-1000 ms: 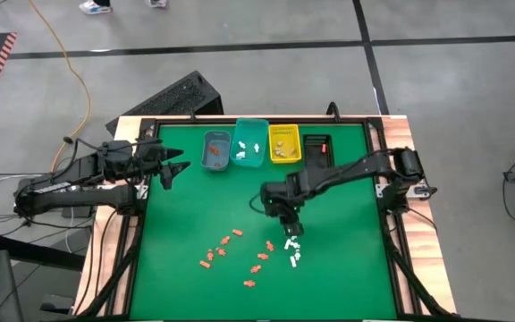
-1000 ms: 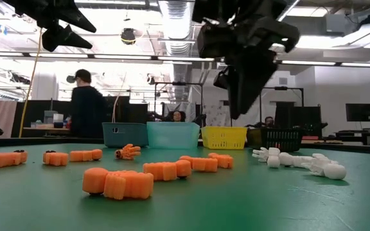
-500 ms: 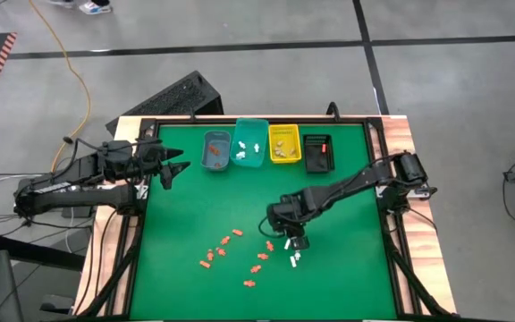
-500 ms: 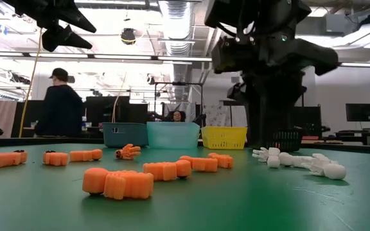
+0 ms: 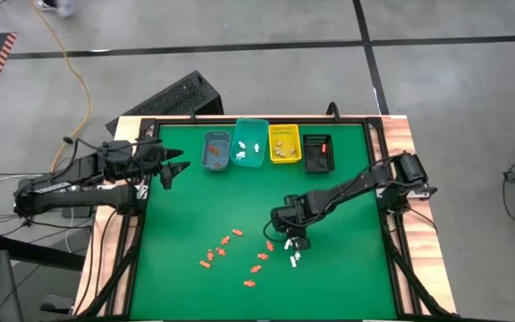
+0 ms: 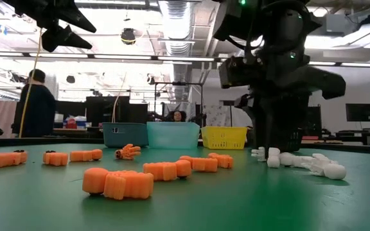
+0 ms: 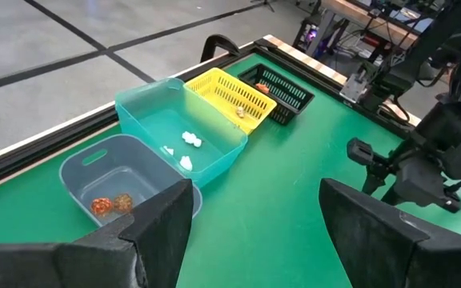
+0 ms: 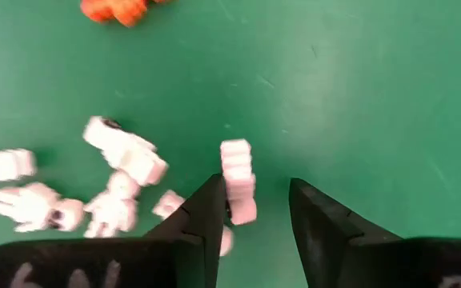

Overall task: Sort Halloween decoration
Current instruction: Put the white skeleton toy into the blue transparent bin

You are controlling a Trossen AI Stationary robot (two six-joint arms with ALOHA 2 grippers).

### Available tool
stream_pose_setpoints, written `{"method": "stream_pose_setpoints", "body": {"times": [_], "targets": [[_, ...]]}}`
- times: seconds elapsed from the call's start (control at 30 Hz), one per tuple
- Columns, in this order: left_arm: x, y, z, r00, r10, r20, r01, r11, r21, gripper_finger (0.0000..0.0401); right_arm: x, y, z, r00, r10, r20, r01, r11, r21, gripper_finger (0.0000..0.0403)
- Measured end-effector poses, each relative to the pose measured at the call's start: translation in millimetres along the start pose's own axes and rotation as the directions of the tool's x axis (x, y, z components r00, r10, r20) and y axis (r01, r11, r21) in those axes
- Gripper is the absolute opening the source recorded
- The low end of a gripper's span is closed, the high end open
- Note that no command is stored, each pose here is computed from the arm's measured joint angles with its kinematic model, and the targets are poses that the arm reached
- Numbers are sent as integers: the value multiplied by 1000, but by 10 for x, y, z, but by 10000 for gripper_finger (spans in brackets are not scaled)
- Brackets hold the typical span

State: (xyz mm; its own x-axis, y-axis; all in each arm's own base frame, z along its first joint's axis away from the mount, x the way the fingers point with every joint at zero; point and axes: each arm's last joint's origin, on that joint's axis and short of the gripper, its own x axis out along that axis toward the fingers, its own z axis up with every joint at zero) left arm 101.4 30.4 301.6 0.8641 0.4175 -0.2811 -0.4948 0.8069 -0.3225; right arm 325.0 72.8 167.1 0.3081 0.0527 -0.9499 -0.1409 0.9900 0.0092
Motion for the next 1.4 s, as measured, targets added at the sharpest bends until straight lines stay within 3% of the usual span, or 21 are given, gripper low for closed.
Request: {"method": "stream_pose_setpoints", "body": {"times": [0.43,0.77,1.03,1.2,1.4], "targets": [[0,1,0,1000,4,1,-4,1000,0,261,3,21,19,1000,-13,26,13,1000,-6,12],[0,2,0,1000,5,1,-5,1000,0,261,-89,-73,175,995,-14,100,12,1000,22,9],[1,1,0,1000,4,1,-4,1000,0,261,-365,-458,484,971,-91,222,86,996,34,8],[0,1,0,1000,4,1,-4,1000,0,261,-548,-821,657,921,-189,342,169,982,87,8],[0,3,1,1000,10,4,-10,1000,0,261,-734,-1338,784,789,-326,521,205,939,277,8]]}}
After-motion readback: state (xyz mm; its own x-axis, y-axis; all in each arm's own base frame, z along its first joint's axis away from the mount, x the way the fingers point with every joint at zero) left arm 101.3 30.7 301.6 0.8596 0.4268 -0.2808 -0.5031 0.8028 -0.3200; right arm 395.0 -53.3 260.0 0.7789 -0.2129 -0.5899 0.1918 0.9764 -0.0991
